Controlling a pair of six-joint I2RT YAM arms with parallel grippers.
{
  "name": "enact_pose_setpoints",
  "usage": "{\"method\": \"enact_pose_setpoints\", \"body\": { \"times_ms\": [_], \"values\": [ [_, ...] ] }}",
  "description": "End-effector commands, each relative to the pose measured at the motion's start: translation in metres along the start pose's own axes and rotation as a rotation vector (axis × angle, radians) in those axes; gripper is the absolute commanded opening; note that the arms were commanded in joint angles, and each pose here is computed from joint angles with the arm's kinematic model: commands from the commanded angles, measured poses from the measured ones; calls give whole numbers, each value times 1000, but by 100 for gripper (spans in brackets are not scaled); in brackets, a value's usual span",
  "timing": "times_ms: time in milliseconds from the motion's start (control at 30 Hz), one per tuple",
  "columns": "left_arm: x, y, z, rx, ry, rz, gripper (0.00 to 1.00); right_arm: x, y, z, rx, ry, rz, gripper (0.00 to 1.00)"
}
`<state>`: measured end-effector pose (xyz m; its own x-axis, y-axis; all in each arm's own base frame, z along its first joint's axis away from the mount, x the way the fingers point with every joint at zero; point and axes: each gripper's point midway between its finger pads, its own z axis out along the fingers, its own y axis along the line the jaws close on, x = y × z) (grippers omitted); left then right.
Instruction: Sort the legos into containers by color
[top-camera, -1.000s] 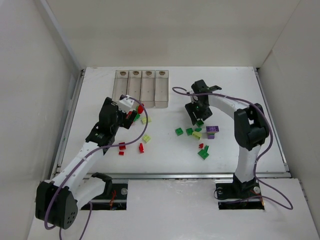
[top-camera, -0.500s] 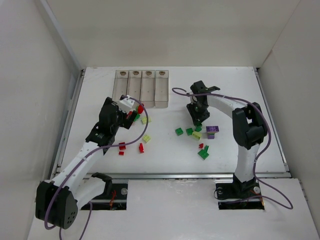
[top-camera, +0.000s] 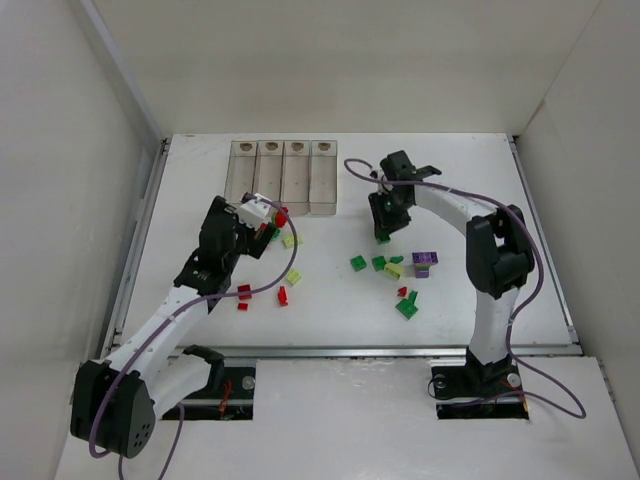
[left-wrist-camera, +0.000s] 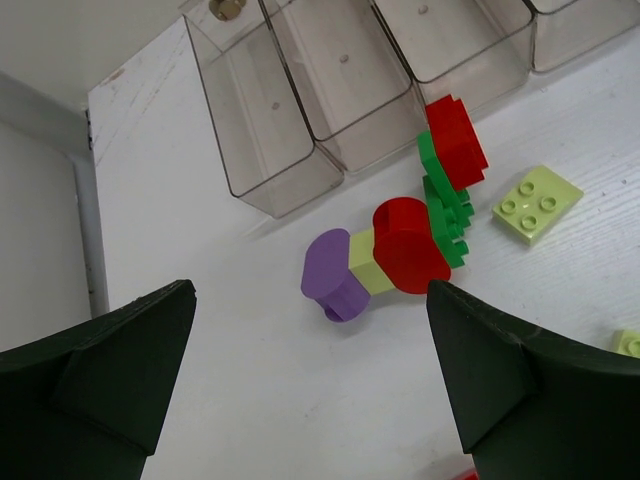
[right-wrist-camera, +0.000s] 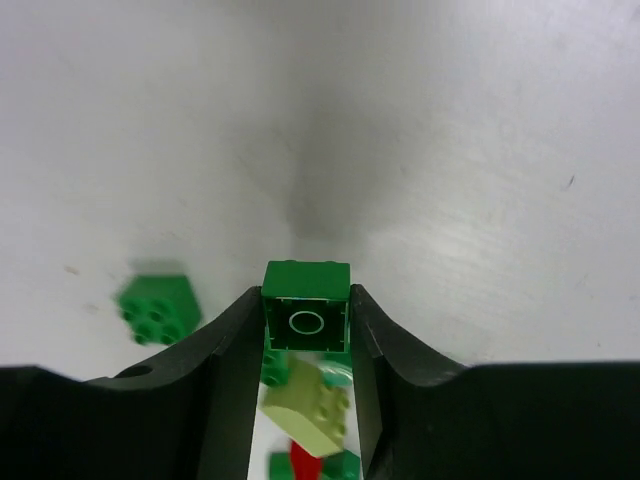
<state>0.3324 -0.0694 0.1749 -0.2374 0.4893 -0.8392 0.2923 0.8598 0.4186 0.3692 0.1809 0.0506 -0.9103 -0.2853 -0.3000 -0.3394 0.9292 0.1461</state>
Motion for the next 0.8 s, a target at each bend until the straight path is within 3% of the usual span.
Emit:
{"method": "enact_pose_setpoints", "body": {
  "times_ms": [0, 133, 200, 333, 367, 500, 600, 633, 667, 767],
  "values": [
    [-4, -5, 2, -5, -64, -15, 100, -113, 40, -52, -148, -391, 96, 0],
    [-7, 1, 1, -46, -105, -26, 100, -196, 89, -89, -231, -686, 78, 0],
    [-4, 0, 0, -51, -116, -28, 100, -220, 98, -89, -200, -760, 75, 0],
    [-1, -3, -3, -47, -124, -1, 100, -260, 109, -77, -206, -802, 78, 0],
    [-1, -3, -3, -47, -124, -1, 100, -259, 107, -56, -198, -775, 81, 0],
    [0, -8, -2, -25, -133, 10, 100, -262, 106, -43, -188, -770, 52, 0],
    [1, -14, 2, 4, -133, 14, 100, -260, 109, -38, -203, -767, 20, 16],
    [3, -18, 4, 22, -126, 17, 100, -259, 111, -38, -214, -764, 5, 26],
    [-1, -16, 4, 18, -136, 15, 100, -258, 114, -39, -253, -753, -19, 49],
    [-8, -20, 8, 51, -148, 44, 100, -257, 119, -43, -274, -750, -44, 73]
  ]
}}
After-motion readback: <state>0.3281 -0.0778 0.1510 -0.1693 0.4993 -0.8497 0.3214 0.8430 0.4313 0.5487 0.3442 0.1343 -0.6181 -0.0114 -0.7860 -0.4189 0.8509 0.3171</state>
